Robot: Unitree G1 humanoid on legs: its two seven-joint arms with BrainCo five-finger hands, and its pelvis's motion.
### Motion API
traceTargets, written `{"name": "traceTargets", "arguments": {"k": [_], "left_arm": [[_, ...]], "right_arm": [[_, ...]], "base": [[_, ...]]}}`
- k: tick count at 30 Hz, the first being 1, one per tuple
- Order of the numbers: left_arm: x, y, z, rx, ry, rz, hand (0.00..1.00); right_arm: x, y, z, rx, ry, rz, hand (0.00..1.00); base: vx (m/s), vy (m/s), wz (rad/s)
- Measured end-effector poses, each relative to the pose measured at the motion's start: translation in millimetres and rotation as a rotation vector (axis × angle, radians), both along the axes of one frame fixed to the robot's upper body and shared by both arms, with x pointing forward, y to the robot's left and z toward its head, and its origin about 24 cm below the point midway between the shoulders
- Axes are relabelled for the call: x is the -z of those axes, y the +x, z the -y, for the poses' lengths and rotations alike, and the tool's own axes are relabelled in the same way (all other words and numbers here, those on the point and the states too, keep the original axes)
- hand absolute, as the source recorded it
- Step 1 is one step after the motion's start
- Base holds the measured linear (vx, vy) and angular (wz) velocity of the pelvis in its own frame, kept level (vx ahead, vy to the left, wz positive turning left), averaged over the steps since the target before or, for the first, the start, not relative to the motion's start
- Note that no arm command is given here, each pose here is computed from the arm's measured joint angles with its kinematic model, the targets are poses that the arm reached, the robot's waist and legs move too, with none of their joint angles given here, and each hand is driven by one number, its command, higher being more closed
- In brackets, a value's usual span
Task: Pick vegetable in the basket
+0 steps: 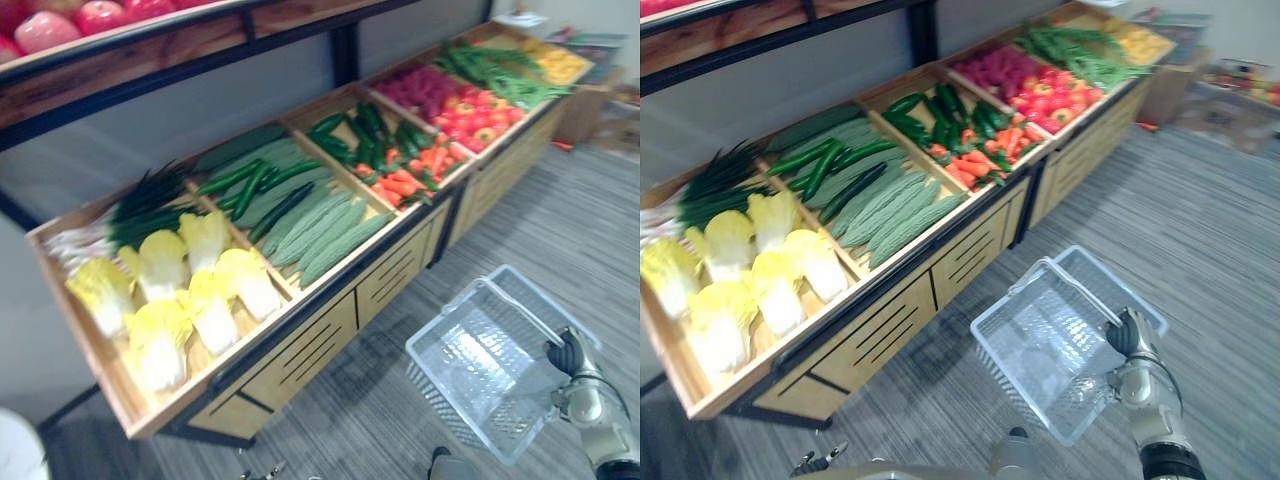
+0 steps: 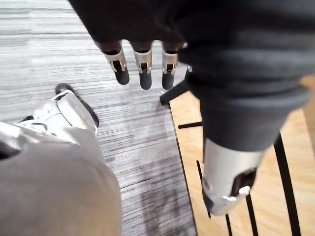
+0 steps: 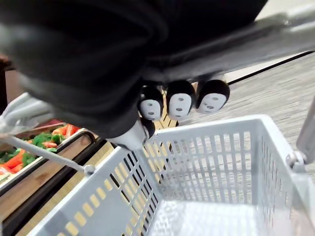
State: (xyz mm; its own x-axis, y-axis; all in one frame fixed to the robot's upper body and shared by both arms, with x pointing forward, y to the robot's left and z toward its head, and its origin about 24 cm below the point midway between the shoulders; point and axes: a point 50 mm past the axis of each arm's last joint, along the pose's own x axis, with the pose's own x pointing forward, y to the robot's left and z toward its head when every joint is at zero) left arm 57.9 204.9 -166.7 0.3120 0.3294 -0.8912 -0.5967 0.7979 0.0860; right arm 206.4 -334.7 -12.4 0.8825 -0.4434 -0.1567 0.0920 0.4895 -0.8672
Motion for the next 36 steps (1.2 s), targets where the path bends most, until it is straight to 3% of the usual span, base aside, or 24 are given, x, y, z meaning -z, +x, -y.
{"name": "traceTargets", "arguments": {"k": [4,10,27,33,36], "left_arm": [[-1,2,-2,0.020,0.009,0.002,0.00],[-1,1,-4,0.082,0.013,-0.014,0.00],[3,-11,-6,0.228,0.026,-0.094,0.00],[-2,6,-16,0.229,0.050,-0.050,0.00],[-4,13,-24,0.202,0.066,-0.027,0.00]], "right_arm": [[6,-19,10,0.081,0.004,-0.002,1.00],[19,-30,-4,0.126,0.096,0.027,1.00],[43,-29,-21,0.093,0.172,-0.049,1.00],[44,-29,-21,0.100,0.183,-0.045,1.00],[52,-44,-9,0.201,0.218,-0.063,1.00]], "base": [[0.06,-0.303,1.49],[-0.06,0.030,1.16],[0.03,0.077,0.20],[0.13,-0.037,0.36],[0.16,-0.206,0.51]]}}
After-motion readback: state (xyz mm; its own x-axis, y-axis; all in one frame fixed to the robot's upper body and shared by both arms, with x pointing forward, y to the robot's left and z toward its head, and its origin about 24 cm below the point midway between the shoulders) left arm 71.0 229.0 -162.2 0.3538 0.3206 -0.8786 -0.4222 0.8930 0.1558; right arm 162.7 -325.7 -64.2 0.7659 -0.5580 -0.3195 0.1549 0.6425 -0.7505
